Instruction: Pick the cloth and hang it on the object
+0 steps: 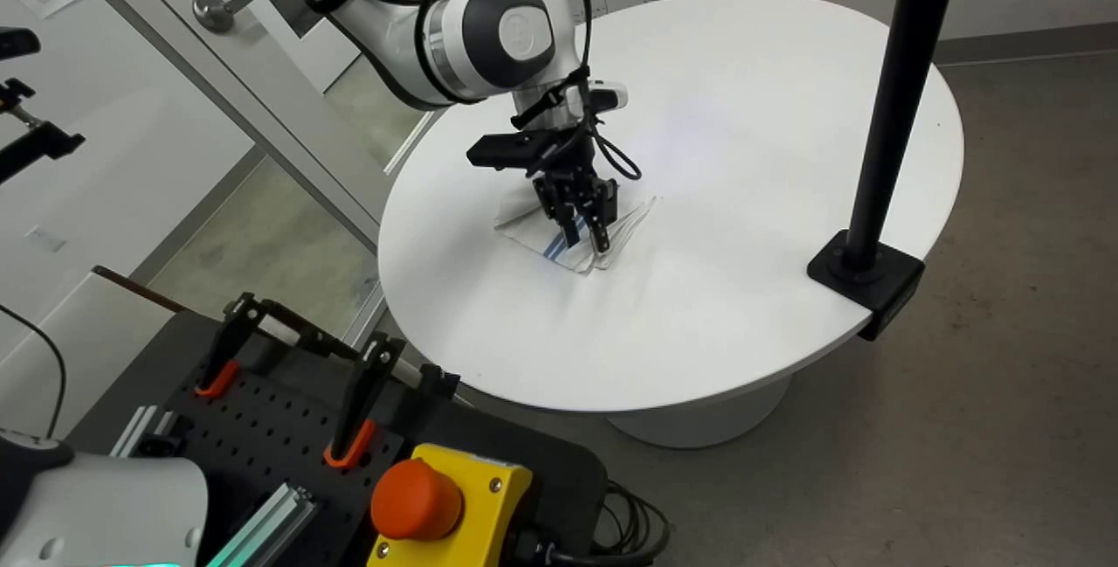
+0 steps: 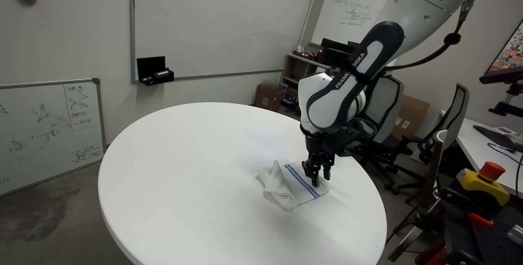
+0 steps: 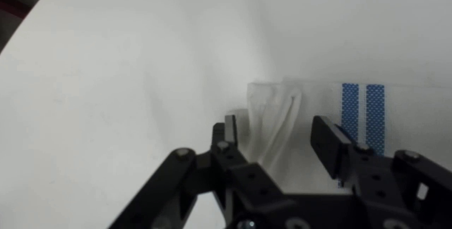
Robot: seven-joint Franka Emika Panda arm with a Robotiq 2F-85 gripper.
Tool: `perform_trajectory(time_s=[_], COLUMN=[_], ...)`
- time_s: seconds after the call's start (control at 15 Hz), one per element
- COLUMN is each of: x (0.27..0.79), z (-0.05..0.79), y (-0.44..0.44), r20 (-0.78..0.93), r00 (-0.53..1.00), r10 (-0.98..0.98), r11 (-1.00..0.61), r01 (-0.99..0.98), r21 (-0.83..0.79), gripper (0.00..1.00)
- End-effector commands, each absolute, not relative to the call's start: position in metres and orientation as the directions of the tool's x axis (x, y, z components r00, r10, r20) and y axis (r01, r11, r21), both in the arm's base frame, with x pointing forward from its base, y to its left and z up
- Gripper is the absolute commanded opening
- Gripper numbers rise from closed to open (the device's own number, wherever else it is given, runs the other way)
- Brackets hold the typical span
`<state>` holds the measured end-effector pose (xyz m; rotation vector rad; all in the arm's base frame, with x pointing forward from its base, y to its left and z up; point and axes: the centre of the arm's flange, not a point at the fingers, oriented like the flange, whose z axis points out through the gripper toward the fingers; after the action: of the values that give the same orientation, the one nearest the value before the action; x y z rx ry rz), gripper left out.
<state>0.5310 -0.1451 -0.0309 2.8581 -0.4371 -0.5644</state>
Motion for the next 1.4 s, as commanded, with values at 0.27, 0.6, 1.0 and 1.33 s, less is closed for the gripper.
perform_trajectory(time_s=[0.27,0.6,1.0,1.33], x=[0.536,0.532,0.527,0.52], z=[-0.03,-0.023,0.009,0.07], y=[-0.151,-0.152,-0.155,-0.157], r20=[-0.343,-0.343,-0.337,-0.319], r00=[0.868,0.869,0.873,0.888], r10=[-0.358,-0.357,-0.352,-0.33], r11=[-0.925,-0.925,-0.929,-0.938], r01=[-0.281,-0.277,-0.28,-0.271], r21=[0.256,0.26,0.242,0.218], gripper=[0.01,0.03,0.02,0.02])
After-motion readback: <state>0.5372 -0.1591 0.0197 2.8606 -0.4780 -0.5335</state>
